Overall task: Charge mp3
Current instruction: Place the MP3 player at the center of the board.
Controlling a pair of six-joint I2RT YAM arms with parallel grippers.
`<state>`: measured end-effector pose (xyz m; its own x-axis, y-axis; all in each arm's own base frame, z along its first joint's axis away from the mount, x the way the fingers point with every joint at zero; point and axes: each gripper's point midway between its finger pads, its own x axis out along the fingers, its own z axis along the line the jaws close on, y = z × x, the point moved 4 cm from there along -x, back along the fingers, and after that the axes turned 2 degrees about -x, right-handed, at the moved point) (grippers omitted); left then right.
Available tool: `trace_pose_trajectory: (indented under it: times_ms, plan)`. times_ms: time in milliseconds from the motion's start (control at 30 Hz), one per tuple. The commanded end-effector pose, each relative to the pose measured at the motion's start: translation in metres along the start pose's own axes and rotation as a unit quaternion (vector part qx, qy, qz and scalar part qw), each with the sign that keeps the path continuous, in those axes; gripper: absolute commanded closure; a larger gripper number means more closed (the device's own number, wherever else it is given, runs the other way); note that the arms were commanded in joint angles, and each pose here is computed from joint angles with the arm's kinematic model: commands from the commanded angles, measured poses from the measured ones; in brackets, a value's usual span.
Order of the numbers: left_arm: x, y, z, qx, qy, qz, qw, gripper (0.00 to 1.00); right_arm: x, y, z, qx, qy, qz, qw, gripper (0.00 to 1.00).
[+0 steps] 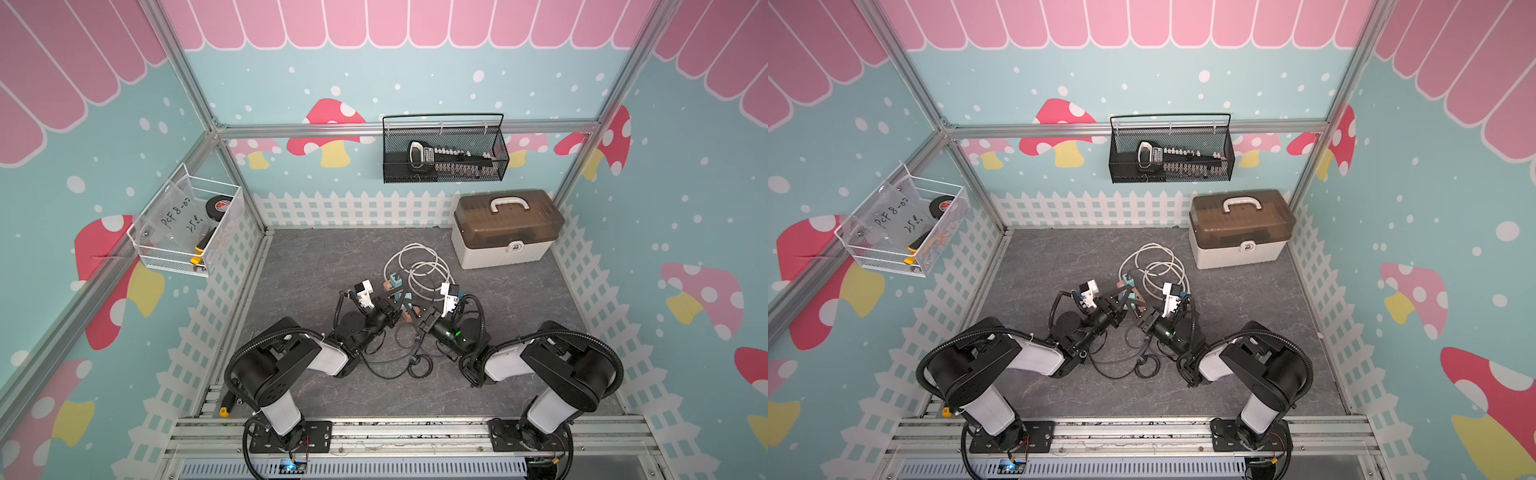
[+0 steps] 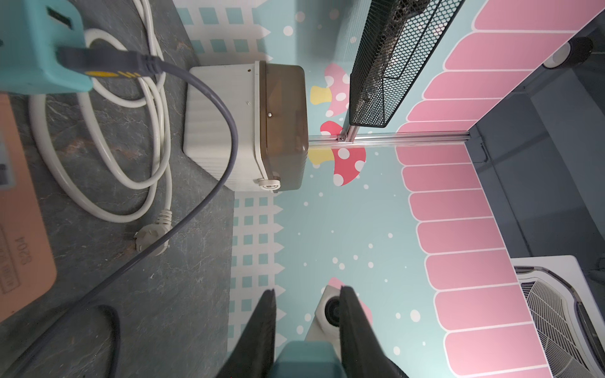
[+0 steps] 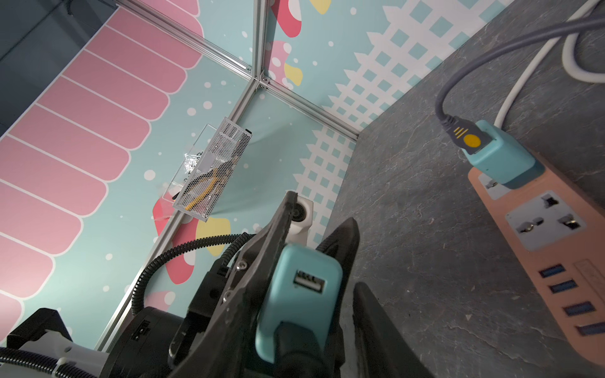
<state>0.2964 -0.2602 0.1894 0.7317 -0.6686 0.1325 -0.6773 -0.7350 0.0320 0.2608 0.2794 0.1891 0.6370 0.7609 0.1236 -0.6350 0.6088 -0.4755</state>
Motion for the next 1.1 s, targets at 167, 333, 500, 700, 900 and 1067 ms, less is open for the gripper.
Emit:
trace_pose_trajectory:
  times_ms: [167,333,500,700,900,1067]
  plan:
    - [0.005,-0.001,-0.005,-0.012,0.018,-0.002,1.0,0.89,0.002,-0.006,0.015,0.003,-0.031,-0.014,0.999,1.0]
    - [0.005,-0.001,-0.005,-0.012,0.018,0.001,1.0,0.79,0.001,-0.01,0.018,-0.001,-0.033,-0.022,0.999,1.0]
    - [0.005,-0.002,-0.013,0.0,0.028,-0.004,1.0,0.83,0.011,-0.001,0.014,0.021,-0.039,0.007,0.999,0.5]
    - [0.008,-0.002,-0.017,0.006,0.035,-0.003,0.999,0.85,-0.001,-0.006,0.017,-0.007,-0.031,-0.007,0.999,0.17]
    - [0.012,-0.002,-0.011,0.0,0.028,0.001,1.0,0.86,-0.005,-0.005,0.016,-0.024,-0.005,0.004,1.0,0.31]
    - [0.015,-0.002,-0.012,0.0,0.031,0.003,1.0,0.86,0.0,0.0,0.011,-0.007,-0.009,0.012,1.0,0.52]
